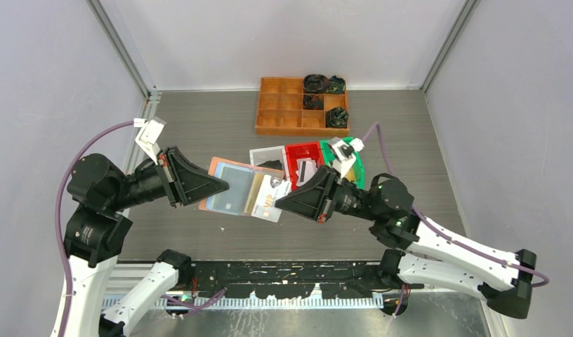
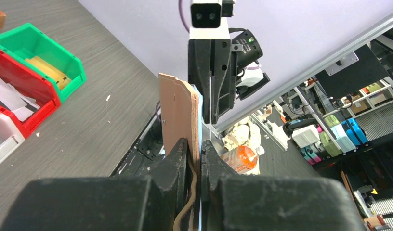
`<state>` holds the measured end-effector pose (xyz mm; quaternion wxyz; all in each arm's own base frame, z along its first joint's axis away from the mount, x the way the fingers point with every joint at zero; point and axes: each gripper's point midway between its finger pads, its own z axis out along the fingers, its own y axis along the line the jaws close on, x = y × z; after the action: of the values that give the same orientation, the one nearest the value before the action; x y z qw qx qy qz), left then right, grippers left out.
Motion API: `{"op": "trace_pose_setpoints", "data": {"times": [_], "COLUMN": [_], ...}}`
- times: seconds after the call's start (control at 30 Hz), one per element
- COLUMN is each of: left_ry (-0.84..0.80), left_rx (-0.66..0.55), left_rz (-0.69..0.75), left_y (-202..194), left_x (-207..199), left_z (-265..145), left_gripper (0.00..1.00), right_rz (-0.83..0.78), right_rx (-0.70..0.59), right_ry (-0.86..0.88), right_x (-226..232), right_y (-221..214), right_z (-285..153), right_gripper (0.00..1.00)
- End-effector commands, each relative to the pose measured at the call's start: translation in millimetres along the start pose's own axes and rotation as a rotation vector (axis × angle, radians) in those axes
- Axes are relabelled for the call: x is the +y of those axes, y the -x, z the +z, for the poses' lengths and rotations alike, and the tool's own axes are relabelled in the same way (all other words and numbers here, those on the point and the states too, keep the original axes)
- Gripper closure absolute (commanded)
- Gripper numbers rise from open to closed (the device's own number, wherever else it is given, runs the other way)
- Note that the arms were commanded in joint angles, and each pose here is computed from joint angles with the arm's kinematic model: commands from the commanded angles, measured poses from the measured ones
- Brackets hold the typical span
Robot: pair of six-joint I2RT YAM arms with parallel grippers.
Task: Take the credit cards out of the card holder
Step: Remove the credit card from the card holder, then place the credit card in the storage box.
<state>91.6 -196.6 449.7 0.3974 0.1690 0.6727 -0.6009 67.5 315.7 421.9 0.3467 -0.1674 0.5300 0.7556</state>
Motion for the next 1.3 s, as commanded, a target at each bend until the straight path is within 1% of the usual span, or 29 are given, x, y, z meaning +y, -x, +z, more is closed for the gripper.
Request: {"op": "trace_pose_setpoints", "data": {"times": [0.0,0.07,0.13,0.27,0.33,0.43,0.53,0.63,0.77,0.93,1.17,1.27], "left_ry": [-0.024,-0.022,-0.02,-0.025,-0.031,-0.034,-0.034,-0.035,-0.039,-0.045,-0.056,-0.056], "left_rx": [-0.026,-0.027,-0.029,-0.028,-0.022,-0.02,-0.015,-0.013,-0.006,0.002,0.0,-0.003], "left_rz": [0.076,0.082,0.085,0.092,0.094,0.097,0.097,0.101,0.11,0.107,0.109,0.112], "left_y": [10,10,10,11,11,10,10,9,8,7,8,8], "left_x": [-13,-14,-14,-16,-17,-18,-17,-17,-18,-18,-21,-21], "left_z": [-3,-3,-3,-4,-4,-4,-4,-4,-5,-4,-4,-4], "left_gripper": [1.0,1.0,1.0,1.0,1.0,1.0,1.0,1.0,1.0,1.0,1.0,1.0], "right_rz": [-0.144,-0.199,-0.227,-0.24,-0.207,-0.069,0.035,0.042,0.058,0.074,0.112,0.105], "right_rx": [-0.031,-0.034,0.002,0.055,0.077,0.133,0.158,0.203,0.241,0.302,0.432,0.458], "right_ry": [-0.129,-0.216,-0.333,-0.512,-0.585,-0.665,-0.772,-0.929,-1.063,-1.144,-1.303,-1.33], "right_x": [5,-1,-18,-51,-73,-121,-171,-211,-246,-287,-350,-365], "right_y": [23,31,31,39,45,50,67,75,79,73,58,57], "right_z": [-23,-34,-44,-47,-45,-43,-60,-91,-120,-133,-158,-162], "right_gripper": [0.99,0.99,0.99,0.99,0.99,0.99,0.99,0.99,0.99,0.99,0.99,0.99]}}
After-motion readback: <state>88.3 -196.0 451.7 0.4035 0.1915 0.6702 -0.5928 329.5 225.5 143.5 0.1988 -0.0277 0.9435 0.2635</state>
